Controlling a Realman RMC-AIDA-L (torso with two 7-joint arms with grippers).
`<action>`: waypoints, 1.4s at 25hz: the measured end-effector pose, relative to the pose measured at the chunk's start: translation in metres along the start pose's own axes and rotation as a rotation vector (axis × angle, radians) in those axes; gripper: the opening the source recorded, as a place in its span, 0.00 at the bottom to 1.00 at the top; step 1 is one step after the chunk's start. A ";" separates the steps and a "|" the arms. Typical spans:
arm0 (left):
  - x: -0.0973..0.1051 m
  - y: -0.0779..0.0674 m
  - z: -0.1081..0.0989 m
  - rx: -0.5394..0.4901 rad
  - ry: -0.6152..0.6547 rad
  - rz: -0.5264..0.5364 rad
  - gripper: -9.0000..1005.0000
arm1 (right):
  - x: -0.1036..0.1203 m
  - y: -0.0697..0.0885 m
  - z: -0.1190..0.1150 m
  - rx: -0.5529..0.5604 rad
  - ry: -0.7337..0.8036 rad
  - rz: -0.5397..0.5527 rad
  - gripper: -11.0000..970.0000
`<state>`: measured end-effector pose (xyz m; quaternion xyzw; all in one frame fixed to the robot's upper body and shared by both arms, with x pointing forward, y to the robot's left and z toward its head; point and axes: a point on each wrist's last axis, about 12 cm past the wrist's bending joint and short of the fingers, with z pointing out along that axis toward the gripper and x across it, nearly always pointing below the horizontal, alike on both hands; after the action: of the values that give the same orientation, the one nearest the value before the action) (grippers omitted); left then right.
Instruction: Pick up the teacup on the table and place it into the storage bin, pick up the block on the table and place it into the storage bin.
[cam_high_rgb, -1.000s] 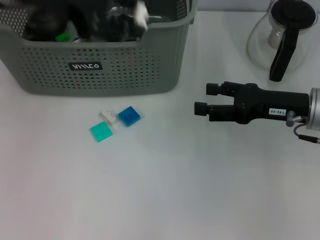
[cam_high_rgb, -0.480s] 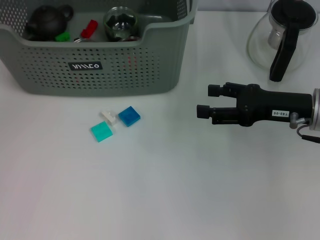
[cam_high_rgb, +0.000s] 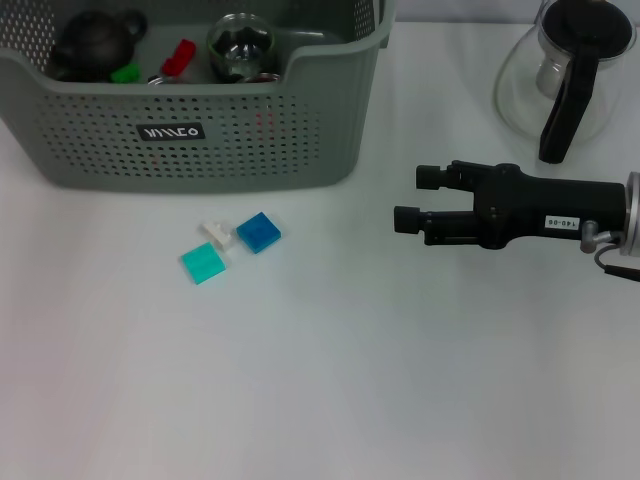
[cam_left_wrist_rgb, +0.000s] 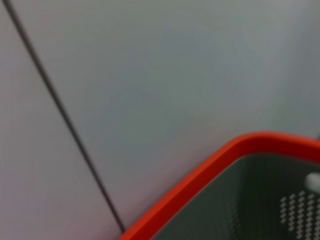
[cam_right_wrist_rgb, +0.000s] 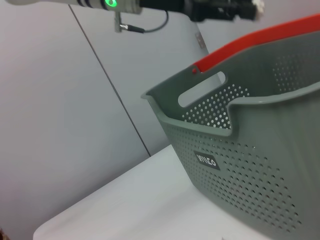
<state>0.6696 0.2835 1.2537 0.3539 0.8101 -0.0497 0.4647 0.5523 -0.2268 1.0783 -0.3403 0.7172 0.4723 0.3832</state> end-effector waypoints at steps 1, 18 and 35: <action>0.001 -0.001 0.004 -0.014 0.014 0.001 0.51 | 0.000 0.000 0.000 0.000 0.000 -0.001 0.97; -0.001 -0.019 -0.054 0.149 -0.014 0.035 0.83 | 0.001 0.000 -0.001 0.004 -0.002 -0.002 0.97; 0.063 -0.123 -0.079 0.534 0.225 0.365 0.91 | -0.001 -0.001 -0.002 0.010 -0.012 -0.005 0.97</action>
<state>0.5170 0.2571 1.2181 0.6053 0.7382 -0.1367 0.2645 0.5531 -0.2288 1.0794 -0.3373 0.7163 0.4699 0.3902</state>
